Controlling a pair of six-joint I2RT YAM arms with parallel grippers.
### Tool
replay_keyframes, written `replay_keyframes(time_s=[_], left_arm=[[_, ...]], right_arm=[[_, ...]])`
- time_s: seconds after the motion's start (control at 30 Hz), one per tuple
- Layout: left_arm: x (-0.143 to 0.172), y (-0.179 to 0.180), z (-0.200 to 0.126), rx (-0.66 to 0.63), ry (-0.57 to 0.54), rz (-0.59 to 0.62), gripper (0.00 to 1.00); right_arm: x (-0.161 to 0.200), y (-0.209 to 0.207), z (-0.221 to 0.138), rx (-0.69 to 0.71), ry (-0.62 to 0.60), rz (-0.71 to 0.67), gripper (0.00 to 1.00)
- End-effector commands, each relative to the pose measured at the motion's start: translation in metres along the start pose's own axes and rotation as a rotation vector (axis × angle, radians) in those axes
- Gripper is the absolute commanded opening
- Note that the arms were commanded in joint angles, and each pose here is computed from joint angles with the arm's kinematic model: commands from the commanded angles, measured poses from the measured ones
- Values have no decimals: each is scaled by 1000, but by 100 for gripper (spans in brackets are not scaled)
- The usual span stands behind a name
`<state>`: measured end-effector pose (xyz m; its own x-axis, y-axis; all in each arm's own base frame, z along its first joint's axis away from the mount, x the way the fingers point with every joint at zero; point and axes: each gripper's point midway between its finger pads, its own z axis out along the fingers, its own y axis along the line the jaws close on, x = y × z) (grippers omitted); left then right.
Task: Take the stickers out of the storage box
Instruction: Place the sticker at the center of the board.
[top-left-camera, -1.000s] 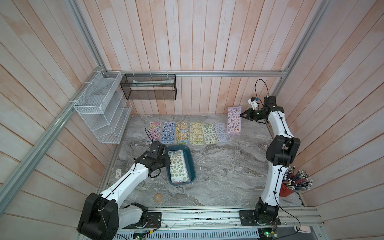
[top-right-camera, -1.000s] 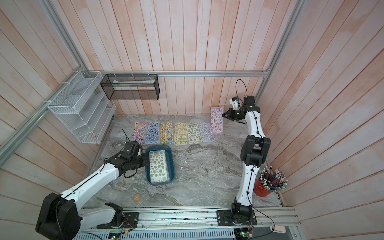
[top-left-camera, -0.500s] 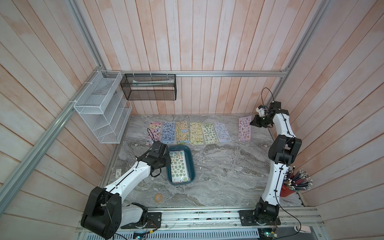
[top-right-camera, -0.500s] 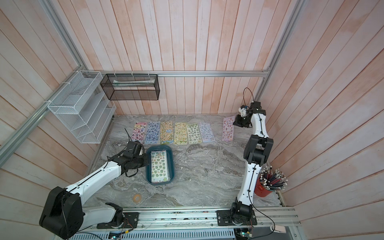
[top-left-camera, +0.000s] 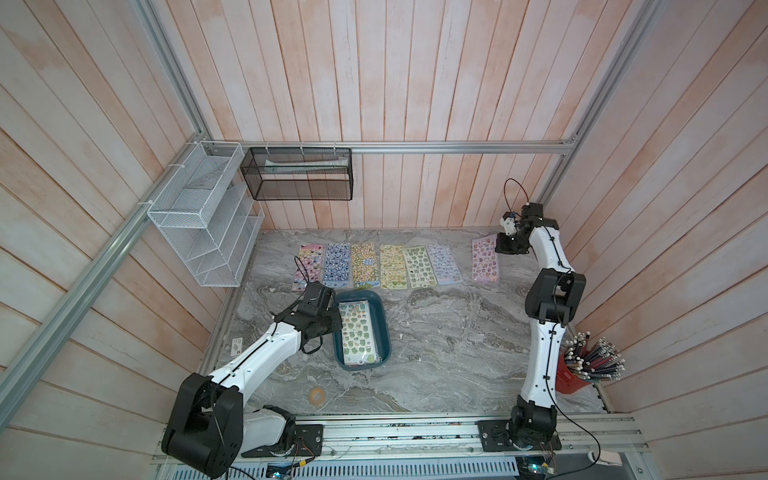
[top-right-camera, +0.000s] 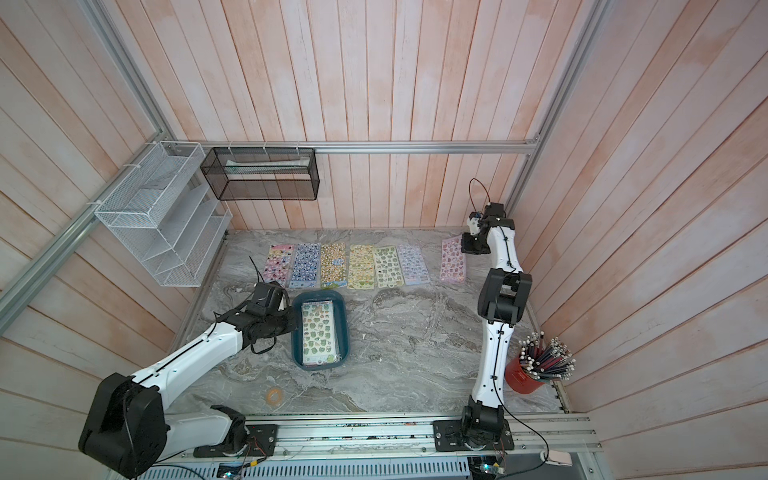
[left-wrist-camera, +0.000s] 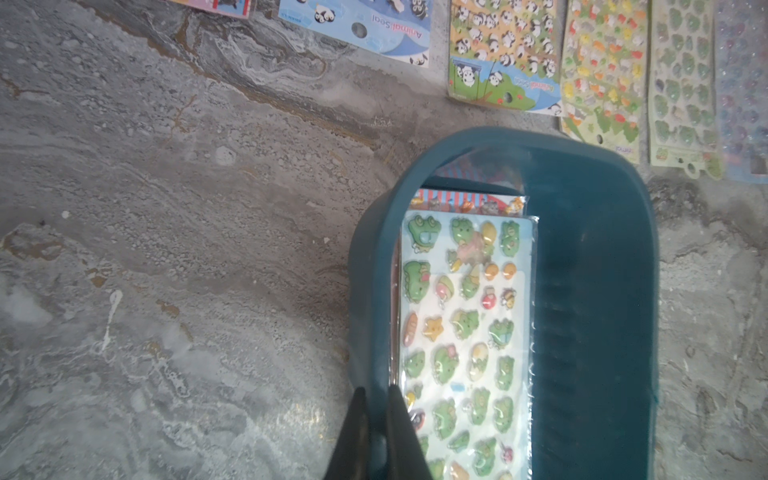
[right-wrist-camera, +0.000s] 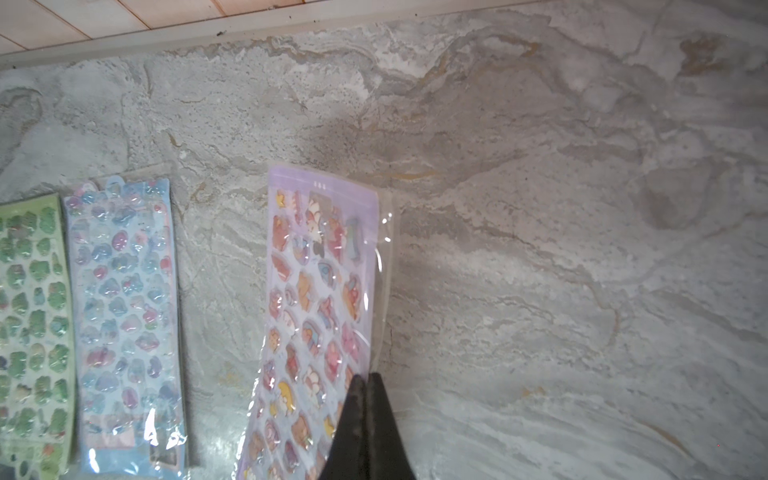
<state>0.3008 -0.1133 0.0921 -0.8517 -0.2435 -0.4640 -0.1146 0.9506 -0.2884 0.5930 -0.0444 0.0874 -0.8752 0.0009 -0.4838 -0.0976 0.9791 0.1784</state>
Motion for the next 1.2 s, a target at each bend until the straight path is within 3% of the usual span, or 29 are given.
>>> replay_keyframes(time_s=[0.0, 0.57, 0.77, 0.93, 1.17], left_arm=[[-15, -6, -3, 23, -46, 7, 0], [-17, 3, -1, 3, -39, -12, 0], [-17, 5, -1, -2, -42, -17, 0], [-16, 5, 0, 0, -38, -23, 0], [-20, -2, -2, 28, -39, -36, 0]], right_arm=[[-8, 2, 12, 60, -20, -96, 3], [-14, 33, 49, 34, -46, -241, 6], [-13, 41, 54, -17, -54, -205, 7], [-16, 33, 52, -16, -69, -121, 17], [-30, 30, 16, -92, -125, -26, 47]])
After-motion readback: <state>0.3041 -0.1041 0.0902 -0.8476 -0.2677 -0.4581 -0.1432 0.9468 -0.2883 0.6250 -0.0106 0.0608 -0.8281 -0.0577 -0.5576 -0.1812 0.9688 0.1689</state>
